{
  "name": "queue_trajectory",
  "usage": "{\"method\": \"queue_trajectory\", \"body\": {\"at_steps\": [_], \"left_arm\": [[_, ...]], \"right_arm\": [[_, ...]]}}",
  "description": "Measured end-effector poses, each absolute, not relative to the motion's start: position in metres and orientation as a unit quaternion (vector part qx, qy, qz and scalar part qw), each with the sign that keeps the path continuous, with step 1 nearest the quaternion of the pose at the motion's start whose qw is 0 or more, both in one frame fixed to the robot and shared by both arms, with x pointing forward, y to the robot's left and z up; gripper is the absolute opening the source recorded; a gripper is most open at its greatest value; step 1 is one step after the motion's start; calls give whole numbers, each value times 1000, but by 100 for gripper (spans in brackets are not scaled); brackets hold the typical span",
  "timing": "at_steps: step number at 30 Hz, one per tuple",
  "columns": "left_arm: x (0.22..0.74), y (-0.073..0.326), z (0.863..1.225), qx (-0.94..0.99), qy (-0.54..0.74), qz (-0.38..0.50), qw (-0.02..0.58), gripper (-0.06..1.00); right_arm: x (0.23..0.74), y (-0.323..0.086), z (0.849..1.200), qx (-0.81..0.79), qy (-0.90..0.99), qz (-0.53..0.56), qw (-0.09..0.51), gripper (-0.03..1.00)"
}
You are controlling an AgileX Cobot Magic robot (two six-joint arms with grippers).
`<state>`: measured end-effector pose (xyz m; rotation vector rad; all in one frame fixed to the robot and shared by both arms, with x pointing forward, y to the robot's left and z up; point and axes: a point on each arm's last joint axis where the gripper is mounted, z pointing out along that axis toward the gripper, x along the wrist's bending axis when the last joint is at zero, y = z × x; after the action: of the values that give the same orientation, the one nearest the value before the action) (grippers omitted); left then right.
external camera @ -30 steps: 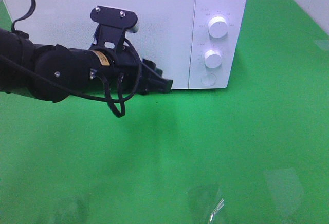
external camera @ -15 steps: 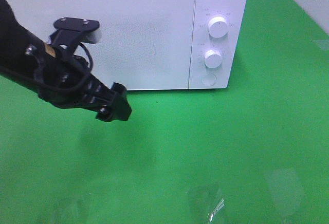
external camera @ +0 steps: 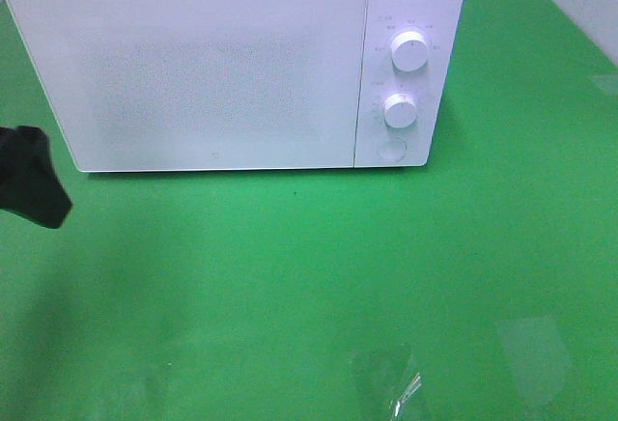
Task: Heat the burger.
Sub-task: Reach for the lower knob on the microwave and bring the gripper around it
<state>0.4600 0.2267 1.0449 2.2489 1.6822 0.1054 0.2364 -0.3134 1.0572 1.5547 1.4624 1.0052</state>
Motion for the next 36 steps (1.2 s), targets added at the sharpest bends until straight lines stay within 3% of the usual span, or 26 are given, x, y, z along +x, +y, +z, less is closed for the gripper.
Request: {"method": "queue_trajectory", "body": {"at_steps": [12, 24, 36], "left_arm": [[440, 305, 1067, 688, 709, 60, 144, 98], [380, 303, 1063, 680, 703, 109, 175, 98], [308, 299, 1054, 661, 672, 219, 254, 98]], "right_arm": [[236, -313, 1057, 609, 573, 394, 381, 73], [236, -313, 1057, 609, 573, 394, 381, 73], [236, -313, 1057, 609, 573, 394, 381, 73]]}}
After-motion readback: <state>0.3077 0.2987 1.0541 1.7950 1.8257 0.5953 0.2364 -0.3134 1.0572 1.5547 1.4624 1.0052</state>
